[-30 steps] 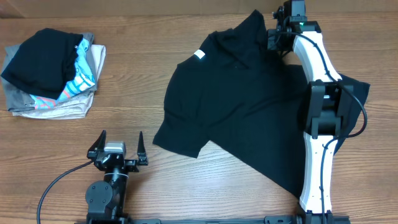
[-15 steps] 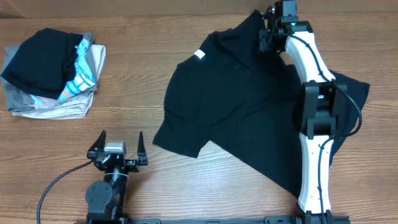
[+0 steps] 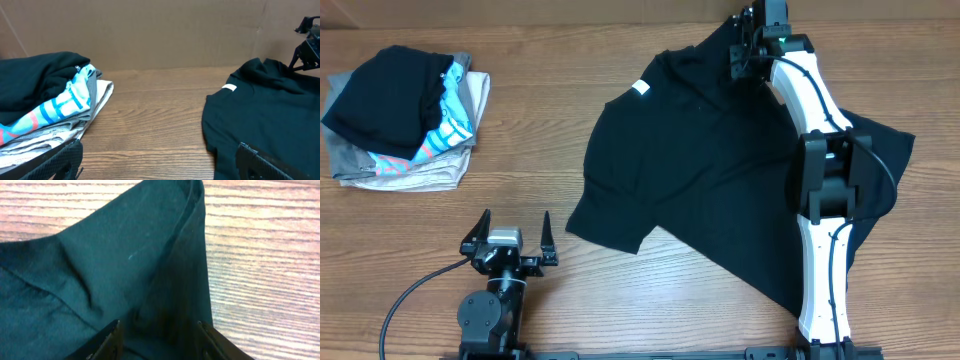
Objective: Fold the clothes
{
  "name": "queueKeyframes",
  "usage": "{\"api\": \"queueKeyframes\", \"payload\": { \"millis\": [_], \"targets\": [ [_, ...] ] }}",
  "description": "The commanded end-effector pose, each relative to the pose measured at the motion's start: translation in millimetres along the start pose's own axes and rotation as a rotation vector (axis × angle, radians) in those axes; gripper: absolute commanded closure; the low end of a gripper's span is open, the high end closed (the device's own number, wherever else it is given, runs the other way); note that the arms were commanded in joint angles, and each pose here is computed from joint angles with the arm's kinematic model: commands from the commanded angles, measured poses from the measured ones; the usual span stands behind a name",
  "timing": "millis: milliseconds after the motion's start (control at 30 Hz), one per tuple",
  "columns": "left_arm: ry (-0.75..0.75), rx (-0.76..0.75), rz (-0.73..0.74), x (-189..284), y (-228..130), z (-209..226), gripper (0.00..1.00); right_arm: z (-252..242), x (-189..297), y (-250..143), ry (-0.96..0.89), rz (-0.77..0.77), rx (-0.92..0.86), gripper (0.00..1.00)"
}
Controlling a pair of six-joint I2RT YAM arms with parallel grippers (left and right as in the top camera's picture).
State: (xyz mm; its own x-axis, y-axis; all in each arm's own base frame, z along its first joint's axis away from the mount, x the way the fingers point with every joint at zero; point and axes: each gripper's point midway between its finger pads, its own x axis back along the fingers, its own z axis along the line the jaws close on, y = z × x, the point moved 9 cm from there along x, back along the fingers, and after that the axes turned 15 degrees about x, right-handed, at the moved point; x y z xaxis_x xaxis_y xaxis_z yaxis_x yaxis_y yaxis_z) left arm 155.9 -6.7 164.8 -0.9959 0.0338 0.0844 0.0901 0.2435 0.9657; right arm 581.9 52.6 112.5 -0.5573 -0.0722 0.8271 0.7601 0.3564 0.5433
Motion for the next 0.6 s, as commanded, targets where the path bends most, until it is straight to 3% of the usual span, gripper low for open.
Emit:
{"api": "queueKeyframes", "payload": {
  "millis": [0,567],
  "targets": [
    [-0.021,-0.02,0.001,-0.1,-2.0,-2.0,0.0,-1.4,-8.9,-3.0,-0.012,0.001,0.002,0.51],
    [-0.021,-0.02,0.001,-0.1,-2.0,-2.0,0.0,-2.6,-9.9,0.9,-0.02,-0.027,0.002,0.56]
  ]
}}
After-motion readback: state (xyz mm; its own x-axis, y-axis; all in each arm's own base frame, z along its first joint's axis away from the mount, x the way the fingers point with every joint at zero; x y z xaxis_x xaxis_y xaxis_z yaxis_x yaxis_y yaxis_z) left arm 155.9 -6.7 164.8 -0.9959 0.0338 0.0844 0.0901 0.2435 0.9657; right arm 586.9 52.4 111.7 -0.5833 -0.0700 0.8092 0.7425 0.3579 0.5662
